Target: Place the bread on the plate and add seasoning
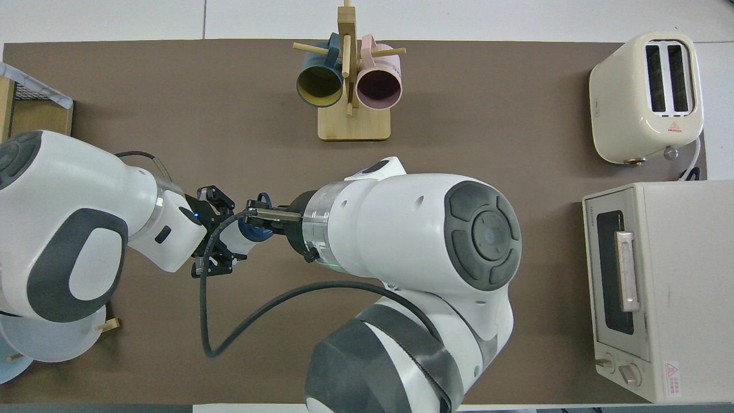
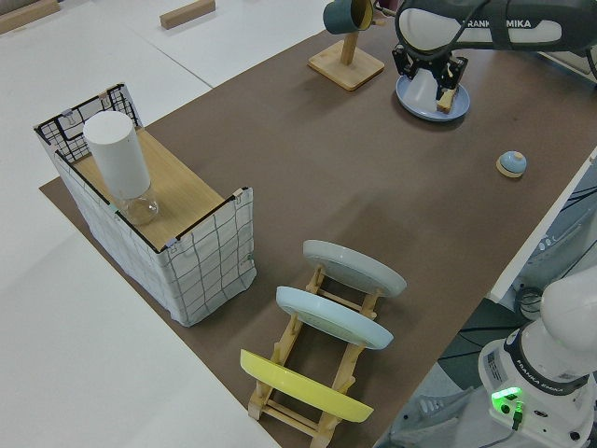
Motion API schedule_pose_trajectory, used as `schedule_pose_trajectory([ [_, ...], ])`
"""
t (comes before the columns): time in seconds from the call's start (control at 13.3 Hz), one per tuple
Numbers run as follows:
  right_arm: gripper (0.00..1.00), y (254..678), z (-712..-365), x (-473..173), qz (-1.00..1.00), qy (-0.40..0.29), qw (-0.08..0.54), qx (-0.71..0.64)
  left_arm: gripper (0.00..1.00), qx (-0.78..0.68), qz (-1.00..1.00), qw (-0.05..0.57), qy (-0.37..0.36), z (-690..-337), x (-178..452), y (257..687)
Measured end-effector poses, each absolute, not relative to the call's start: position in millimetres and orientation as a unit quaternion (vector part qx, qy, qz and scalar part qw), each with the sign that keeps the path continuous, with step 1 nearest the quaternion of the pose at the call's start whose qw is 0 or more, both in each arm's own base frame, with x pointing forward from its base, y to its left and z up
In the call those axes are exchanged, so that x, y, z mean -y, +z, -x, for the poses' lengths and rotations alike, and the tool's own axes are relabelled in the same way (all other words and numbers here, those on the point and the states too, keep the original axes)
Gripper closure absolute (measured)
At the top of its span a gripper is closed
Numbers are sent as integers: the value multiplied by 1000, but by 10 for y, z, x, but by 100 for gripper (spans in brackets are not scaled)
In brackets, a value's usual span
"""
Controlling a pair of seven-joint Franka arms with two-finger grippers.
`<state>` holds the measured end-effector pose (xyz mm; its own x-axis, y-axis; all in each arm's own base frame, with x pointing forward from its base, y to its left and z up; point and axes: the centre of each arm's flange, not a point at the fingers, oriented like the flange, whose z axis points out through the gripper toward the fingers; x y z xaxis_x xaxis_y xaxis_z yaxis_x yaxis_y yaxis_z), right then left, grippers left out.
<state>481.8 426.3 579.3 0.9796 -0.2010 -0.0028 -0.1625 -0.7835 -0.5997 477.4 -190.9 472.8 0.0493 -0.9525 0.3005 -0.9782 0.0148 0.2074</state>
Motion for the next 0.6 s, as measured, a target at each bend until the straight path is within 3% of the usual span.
schedule_pose_trajectory([
  [0.38, 72, 5809, -4851, -4259, 940, -43, 322, -101, 50, 688, -702, 182, 36, -4777, 1902, 4731],
  [0.53, 74, 5806, -4852, -4257, 940, -43, 322, -101, 50, 687, -702, 182, 36, -4779, 1899, 4732],
  [0.6, 82, 5796, -4860, -4247, 940, -43, 321, -102, 50, 686, -703, 182, 37, -4785, 1883, 4734],
])
